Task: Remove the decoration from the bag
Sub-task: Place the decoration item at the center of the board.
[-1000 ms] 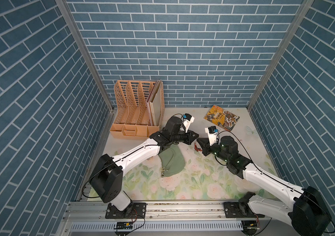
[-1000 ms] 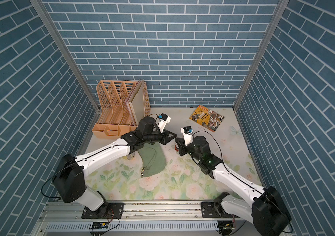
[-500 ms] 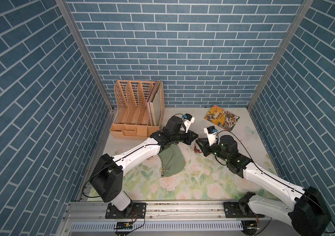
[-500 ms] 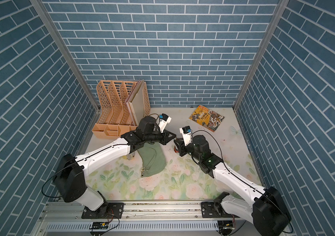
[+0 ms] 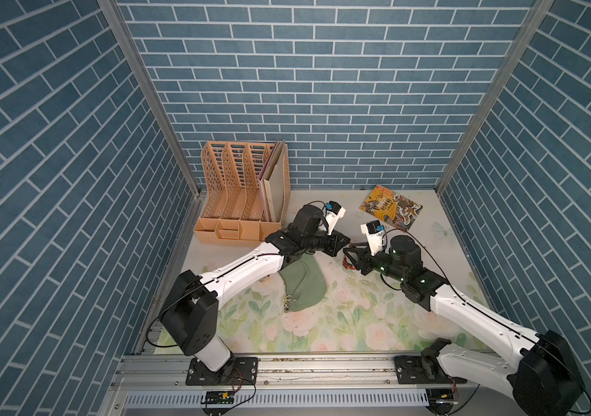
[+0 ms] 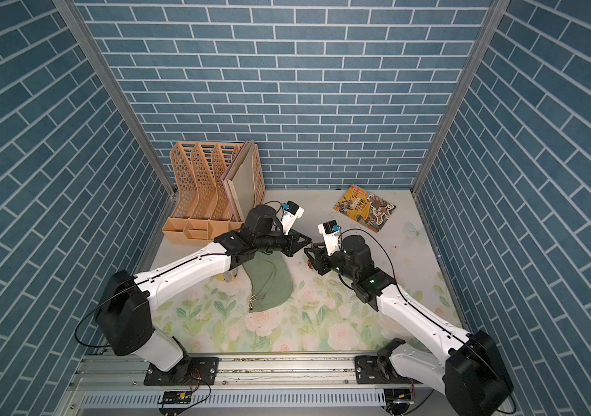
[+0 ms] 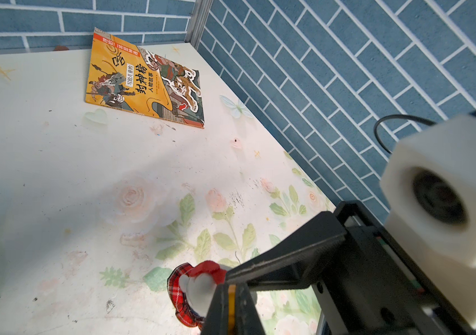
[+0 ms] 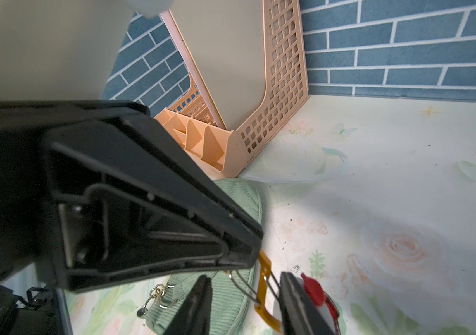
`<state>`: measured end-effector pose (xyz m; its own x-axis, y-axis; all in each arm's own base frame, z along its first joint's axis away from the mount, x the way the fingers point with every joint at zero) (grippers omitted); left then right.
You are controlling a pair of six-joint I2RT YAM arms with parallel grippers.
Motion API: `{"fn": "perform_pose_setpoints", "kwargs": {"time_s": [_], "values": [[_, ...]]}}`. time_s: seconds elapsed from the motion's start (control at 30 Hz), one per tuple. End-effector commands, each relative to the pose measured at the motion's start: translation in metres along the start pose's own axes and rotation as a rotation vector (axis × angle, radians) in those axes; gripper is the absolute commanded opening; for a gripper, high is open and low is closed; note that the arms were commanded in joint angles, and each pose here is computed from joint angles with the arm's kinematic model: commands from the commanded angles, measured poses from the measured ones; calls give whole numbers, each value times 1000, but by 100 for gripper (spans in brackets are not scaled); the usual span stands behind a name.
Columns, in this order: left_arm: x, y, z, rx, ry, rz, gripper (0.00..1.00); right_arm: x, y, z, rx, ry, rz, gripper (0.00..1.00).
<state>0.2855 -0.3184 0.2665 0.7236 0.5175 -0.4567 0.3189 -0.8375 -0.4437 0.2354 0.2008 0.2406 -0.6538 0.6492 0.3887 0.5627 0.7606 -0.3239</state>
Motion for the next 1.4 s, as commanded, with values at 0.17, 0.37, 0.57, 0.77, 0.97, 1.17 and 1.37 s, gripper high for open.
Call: {"fn": "perform_pose_setpoints", "kwargs": {"time_s": [0.17, 0.37, 0.57, 0.77, 0.97, 1.17, 1.37], "values": [[3, 10, 11, 66, 19, 21, 0, 14, -9, -29, -86, 79, -162, 52], [-4, 16, 15, 89, 23, 69, 0, 16, -7, -36, -108, 158, -189, 57], [-3, 19, 20, 123, 35, 76, 0, 20, -5, -46, -102, 208, -219, 62], [-1, 26, 21, 156, 40, 78, 0, 22, -2, -50, -68, 314, -241, 66], [-2, 30, 27, 172, 33, 109, 0, 10, -2, -46, -68, 363, -161, 69], [2, 29, 46, 227, 42, 122, 0, -26, -16, -48, -90, 385, -63, 70], [3, 34, 59, 283, 51, 142, 0, -59, -29, -42, -113, 448, 29, 73]]}}
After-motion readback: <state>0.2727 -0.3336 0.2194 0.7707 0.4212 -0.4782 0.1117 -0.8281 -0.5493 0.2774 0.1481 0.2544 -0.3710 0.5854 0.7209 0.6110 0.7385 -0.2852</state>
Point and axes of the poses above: each gripper's point midway between its finger pads, its own y axis out along the fingers, its own x axis along the line the jaws close on, z = x × y, the point moved 7 cm from there along -y, back along the fingers, and after that the axes turned 2 degrees about y, right-handed, at the moved point
